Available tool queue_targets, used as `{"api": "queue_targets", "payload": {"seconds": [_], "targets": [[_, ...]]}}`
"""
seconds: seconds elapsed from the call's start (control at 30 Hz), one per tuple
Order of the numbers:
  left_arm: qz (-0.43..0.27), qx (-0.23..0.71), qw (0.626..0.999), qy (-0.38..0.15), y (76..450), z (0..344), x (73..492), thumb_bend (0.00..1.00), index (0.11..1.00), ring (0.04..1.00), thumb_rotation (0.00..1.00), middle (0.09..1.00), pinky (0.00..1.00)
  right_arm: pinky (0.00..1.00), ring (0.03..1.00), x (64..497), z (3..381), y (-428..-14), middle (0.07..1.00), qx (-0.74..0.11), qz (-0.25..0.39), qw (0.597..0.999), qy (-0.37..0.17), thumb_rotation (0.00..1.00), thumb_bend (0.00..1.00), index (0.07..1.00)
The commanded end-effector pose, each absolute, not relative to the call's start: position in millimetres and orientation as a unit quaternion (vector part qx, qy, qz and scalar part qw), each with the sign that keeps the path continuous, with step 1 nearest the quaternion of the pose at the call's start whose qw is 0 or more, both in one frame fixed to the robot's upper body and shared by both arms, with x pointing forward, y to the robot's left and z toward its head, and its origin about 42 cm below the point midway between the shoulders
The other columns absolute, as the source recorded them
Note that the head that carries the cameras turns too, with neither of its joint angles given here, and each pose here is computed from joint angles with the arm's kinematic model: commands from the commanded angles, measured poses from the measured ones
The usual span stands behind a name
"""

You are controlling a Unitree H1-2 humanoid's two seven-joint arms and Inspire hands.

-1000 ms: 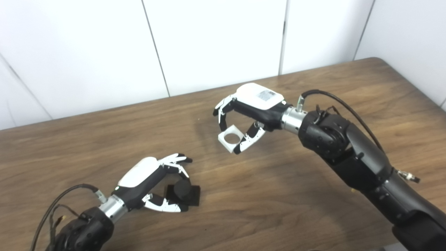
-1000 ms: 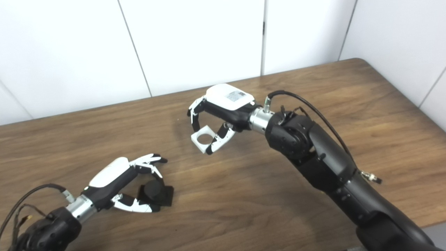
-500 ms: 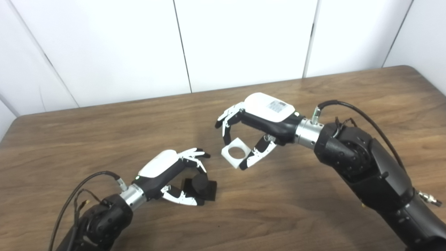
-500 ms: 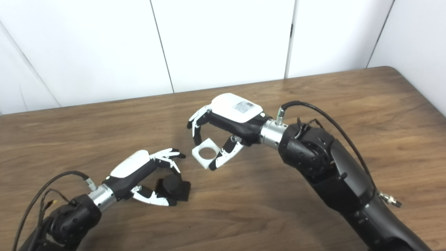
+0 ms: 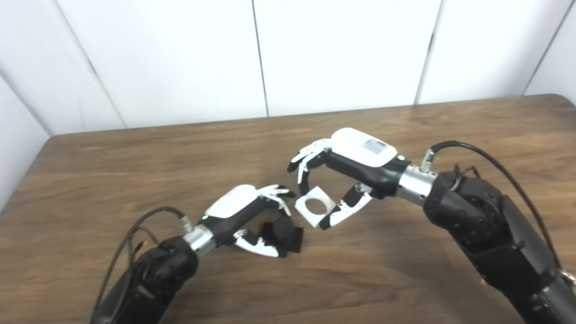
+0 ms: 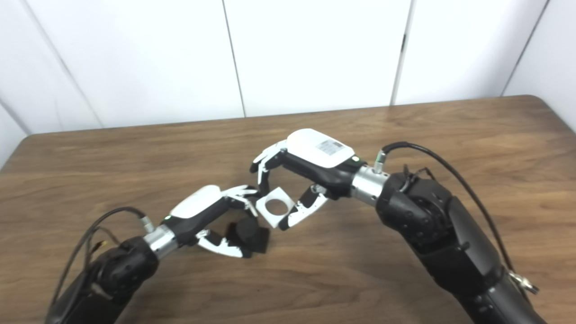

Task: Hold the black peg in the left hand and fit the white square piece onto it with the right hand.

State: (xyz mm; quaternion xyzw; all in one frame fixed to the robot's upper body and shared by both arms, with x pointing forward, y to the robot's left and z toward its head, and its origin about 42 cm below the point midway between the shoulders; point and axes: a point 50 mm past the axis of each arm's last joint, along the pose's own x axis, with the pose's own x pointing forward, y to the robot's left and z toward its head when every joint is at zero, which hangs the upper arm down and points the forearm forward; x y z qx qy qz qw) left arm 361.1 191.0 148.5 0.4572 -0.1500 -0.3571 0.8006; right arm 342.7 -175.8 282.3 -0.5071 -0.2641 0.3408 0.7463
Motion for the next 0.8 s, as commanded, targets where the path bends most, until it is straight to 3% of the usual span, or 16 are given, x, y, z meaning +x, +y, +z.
{"api": "queue_targets", "payload": {"seconds": [0.0, 0.77], "targets": [[-0.385, 0.5, 0.771, -0.083, 189.8, 117.1, 351.8, 0.52, 0.491, 0.954, 0.07, 0.897, 0.9, 0.83, 0.813, 344.8, 294.2, -171.7, 0.761, -0.496, 0.331, 0.746, -0.296, 0.14, 0.52, 0.481], [-0.388, 0.494, 0.774, -0.077, 180.9, 117.2, 350.1, 0.52, 0.491, 0.967, 0.07, 0.907, 0.92, 0.83, 0.807, 358.0, 270.0, -155.8, 0.761, -0.472, 0.339, 0.765, -0.277, 0.14, 0.52, 0.482]]}}
